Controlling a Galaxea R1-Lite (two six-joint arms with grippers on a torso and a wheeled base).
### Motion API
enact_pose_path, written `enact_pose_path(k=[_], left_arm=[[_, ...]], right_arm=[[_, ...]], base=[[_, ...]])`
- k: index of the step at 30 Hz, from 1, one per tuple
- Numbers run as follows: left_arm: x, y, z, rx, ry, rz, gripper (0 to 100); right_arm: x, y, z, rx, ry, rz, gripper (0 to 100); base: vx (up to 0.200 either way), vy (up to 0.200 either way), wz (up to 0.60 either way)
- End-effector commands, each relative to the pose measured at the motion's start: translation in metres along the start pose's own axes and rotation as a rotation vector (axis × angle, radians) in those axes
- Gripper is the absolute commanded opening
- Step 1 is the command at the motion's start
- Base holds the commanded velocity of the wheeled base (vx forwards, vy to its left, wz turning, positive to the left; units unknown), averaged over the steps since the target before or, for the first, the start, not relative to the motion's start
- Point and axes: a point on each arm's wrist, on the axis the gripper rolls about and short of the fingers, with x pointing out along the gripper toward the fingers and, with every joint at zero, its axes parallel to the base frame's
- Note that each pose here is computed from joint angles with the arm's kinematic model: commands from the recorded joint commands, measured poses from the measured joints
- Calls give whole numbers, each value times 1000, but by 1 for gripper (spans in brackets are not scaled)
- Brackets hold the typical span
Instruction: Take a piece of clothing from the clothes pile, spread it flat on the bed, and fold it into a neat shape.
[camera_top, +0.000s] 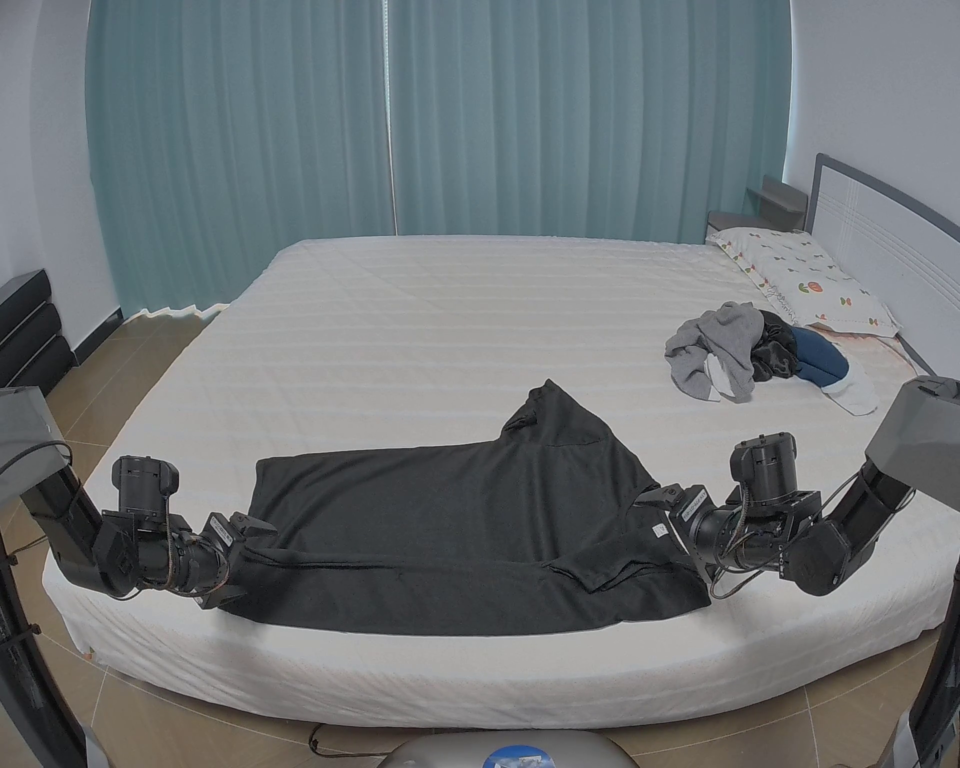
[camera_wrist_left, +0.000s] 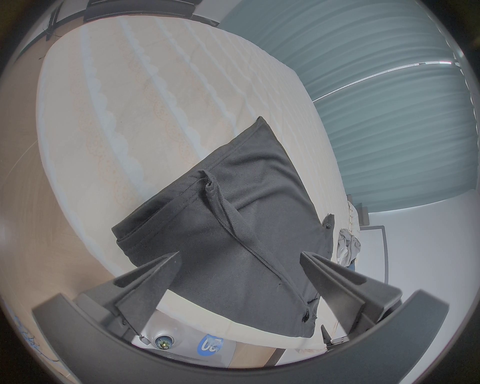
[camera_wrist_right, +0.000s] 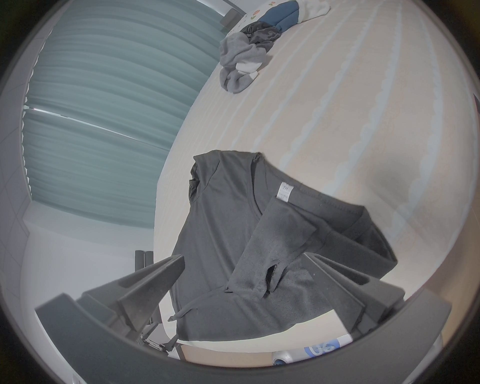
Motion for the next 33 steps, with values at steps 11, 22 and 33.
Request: enact_pose_path(k=[11, 22, 33], left_arm=[[0, 0, 0, 0, 0, 1, 100], [0, 0, 0, 1, -1, 0, 100], [0, 1, 0, 0, 0, 1, 100]], right_arm=[[33, -20, 4, -85, 4, -63, 100], [47, -31, 6, -106, -7, -69, 100], [45, -33, 11, -118, -19, -75, 100]], base=[[0, 0, 0], [0, 0, 0], [0, 0, 0]])
